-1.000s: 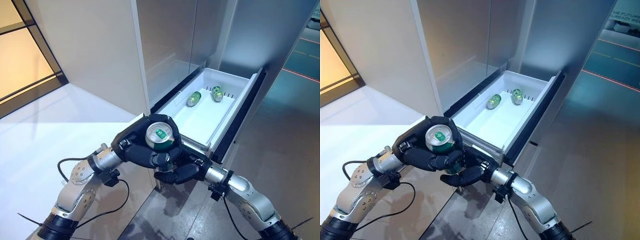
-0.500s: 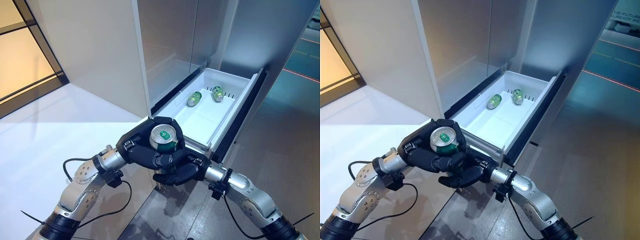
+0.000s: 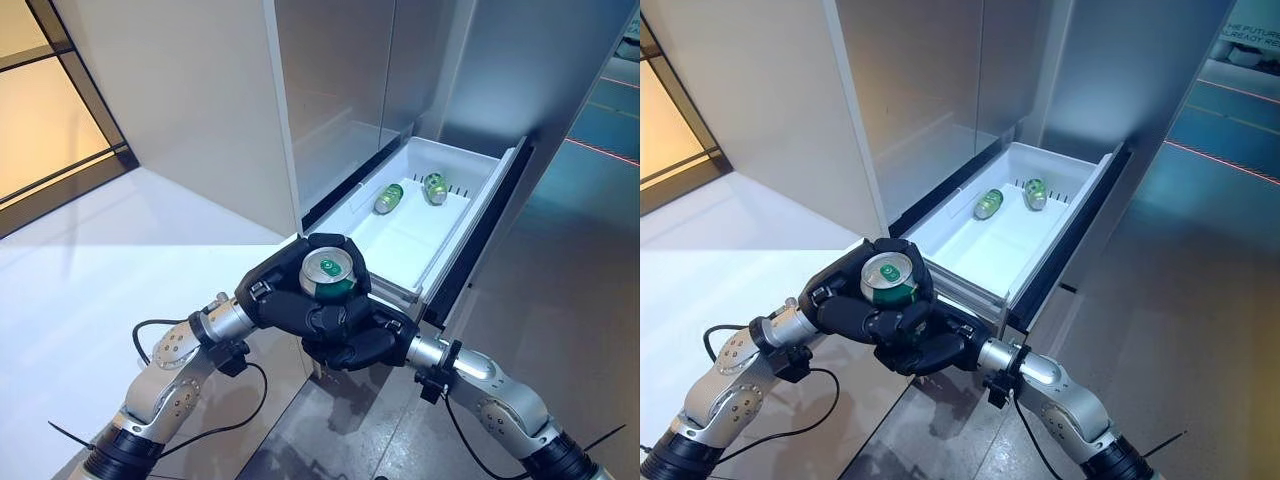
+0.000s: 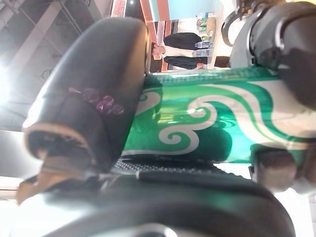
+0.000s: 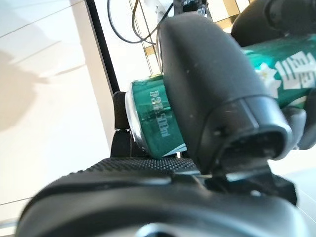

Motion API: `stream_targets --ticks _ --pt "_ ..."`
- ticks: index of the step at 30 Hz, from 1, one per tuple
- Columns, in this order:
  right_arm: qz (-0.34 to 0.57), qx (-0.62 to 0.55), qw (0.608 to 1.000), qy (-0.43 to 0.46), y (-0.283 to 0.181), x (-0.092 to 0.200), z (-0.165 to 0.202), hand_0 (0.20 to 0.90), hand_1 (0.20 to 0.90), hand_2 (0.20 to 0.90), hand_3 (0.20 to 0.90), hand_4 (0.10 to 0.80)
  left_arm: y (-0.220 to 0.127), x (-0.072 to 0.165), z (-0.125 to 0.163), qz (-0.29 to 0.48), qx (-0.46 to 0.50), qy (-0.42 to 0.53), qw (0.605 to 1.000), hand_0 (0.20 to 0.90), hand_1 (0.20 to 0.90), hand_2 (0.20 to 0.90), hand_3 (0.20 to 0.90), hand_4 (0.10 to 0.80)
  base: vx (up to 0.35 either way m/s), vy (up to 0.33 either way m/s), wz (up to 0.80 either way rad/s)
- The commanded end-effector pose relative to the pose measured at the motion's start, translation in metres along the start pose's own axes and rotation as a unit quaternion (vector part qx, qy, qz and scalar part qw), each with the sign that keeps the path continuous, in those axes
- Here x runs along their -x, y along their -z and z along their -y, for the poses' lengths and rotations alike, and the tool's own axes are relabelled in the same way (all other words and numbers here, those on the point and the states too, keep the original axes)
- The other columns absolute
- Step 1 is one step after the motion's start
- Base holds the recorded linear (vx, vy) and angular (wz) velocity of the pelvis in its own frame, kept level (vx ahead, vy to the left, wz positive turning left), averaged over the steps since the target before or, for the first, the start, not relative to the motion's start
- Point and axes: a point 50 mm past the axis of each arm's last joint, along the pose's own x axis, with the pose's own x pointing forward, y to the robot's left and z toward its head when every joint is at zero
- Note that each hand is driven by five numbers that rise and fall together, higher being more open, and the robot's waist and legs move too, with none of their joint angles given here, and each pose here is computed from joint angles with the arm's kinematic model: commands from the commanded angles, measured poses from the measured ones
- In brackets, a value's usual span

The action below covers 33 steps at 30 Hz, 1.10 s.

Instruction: Put drinks into fridge and close the fridge

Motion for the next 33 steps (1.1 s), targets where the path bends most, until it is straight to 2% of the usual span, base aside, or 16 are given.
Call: stream_targets --ticks 1,5,6,7,12,18,21,25,28,31,33 --pt "0.218 -0.001 0.974 -0.06 -0.071 -0.019 -0.031 0.3 0.3 0.3 0.2 0.1 -0.054 -0.027 0.017 0.182 -0.097 0.064 0.976 0.3 0.3 0.3 0.2 0.1 0.0 0.0 0.0" --pt "0.212 0.046 0.976 -0.028 -0.078 -0.011 -0.023 0.3 0.3 0.3 0.2 0.1 -0.056 -0.022 0.016 0.181 -0.109 0.059 0.976 0.3 0.3 0.3 0.2 0.1 0.0 0.0 0.0" --pt "0.21 0.062 0.976 -0.017 -0.08 -0.009 -0.02 0.3 0.3 0.3 0.2 0.1 -0.057 -0.021 0.016 0.179 -0.116 0.055 0.975 0.429 0.429 0.429 0.351 0.251 0.0 0.0 0.0" --pt "0.207 0.091 0.974 0.002 -0.085 -0.005 -0.014 0.3 0.3 0.3 0.2 0.1 -0.06 -0.019 0.015 0.178 -0.13 0.047 0.974 0.9 0.9 0.9 0.9 0.8 0.0 0.0 0.0" --pt "0.211 0.171 0.96 0.067 -0.109 0.006 0.005 0.3 0.3 0.3 0.2 0.1 -0.07 -0.014 0.008 0.195 -0.155 0.015 0.968 0.9 0.9 0.9 0.9 0.8 0.0 0.0 0.0" --pt "0.229 0.293 0.903 0.215 -0.162 0.024 0.041 0.3 0.3 0.3 0.2 0.1 -0.094 -0.003 -0.005 0.275 -0.199 -0.069 0.938 0.9 0.9 0.9 0.9 0.8 0.012 -0.004 0.0" --pt "0.234 0.308 0.882 0.268 -0.178 0.026 0.054 0.3 0.3 0.3 0.2 0.1 -0.098 -0.004 -0.009 0.286 -0.198 -0.077 0.934 0.9 0.9 0.9 0.9 0.8 0.042 -0.014 0.01" --pt "0.238 0.348 0.831 0.362 -0.203 0.039 0.076 0.3 0.3 0.3 0.2 0.1 -0.103 -0.007 -0.014 0.292 -0.186 -0.091 0.934 0.9 0.9 0.9 0.9 0.8 0.031 -0.003 0.02" --pt "0.231 0.358 0.793 0.436 -0.217 0.057 0.1 0.3 0.3 0.3 0.2 0.1 -0.093 -0.013 -0.022 0.256 -0.148 -0.099 0.95 0.9 0.9 0.9 0.9 0.8 0.068 -0.003 0.13" --pt "0.219 0.361 0.76 0.494 -0.229 0.075 0.119 0.3 0.3 0.3 0.2 0.1 -0.074 -0.02 -0.027 0.202 -0.07 -0.087 0.973 0.9 0.9 0.9 0.9 0.8 0.076 -0.001 0.17" --pt "0.208 0.358 0.744 0.524 -0.235 0.083 0.129 0.3 0.3 0.3 0.2 0.1 -0.052 -0.025 -0.028 0.138 -0.012 -0.069 0.988 0.9 0.9 0.9 0.9 0.8 0.087 -0.009 0.18"
